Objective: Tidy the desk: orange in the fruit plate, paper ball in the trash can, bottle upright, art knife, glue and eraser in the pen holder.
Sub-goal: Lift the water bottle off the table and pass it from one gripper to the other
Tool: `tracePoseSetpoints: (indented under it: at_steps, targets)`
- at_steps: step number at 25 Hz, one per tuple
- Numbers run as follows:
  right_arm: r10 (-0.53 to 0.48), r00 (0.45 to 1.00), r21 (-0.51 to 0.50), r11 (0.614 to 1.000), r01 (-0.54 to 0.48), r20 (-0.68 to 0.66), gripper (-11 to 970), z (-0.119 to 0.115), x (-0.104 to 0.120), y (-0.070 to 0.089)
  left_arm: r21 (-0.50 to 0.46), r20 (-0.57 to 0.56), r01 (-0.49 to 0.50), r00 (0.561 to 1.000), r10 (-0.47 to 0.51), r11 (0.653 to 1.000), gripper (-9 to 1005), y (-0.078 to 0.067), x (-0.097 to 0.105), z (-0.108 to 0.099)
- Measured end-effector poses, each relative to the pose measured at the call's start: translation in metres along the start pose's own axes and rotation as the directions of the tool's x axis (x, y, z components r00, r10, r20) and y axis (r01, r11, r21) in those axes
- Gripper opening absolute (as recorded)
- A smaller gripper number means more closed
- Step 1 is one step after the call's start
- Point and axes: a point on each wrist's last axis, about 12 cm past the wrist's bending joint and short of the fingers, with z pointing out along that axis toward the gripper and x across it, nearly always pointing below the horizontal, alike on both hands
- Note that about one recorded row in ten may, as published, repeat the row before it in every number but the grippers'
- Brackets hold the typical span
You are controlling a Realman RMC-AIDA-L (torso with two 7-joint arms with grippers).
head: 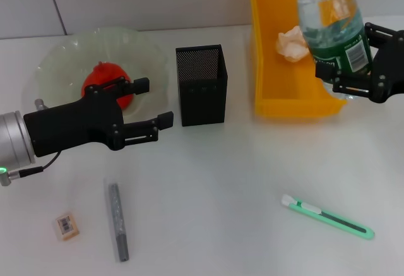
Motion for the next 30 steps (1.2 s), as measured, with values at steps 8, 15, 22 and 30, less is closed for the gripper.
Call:
tracePoseSetpoints:
  at_steps: [8, 15, 22, 30]
  targets:
    - [-0.017, 0.992, 0.001, 1.000, 0.017, 0.124, 766, 0.020, 0.026, 0.006, -0.016, 0.027, 0.005, 1.000, -0.005, 1.000, 809, 0.002, -0.003, 0.000]
    - [-0.038, 0.984, -0.020, 0.999, 0.042, 0.174, 766, 0.044, 0.040, 0.012, -0.033, 0.030, 0.006, 1.000, -0.005, 0.999, 808, 0.004, -0.003, 0.000]
    - [-0.063, 0.974, 0.000, 0.998, 0.064, 0.220, 766, 0.061, 0.051, 0.020, -0.038, 0.043, 0.001, 0.999, 0.001, 0.999, 807, 0.004, -0.005, 0.000]
    - [-0.082, 0.963, 0.034, 0.997, 0.076, 0.255, 766, 0.071, 0.061, 0.031, -0.054, 0.080, 0.014, 0.997, -0.010, 0.998, 806, 0.005, -0.006, -0.002]
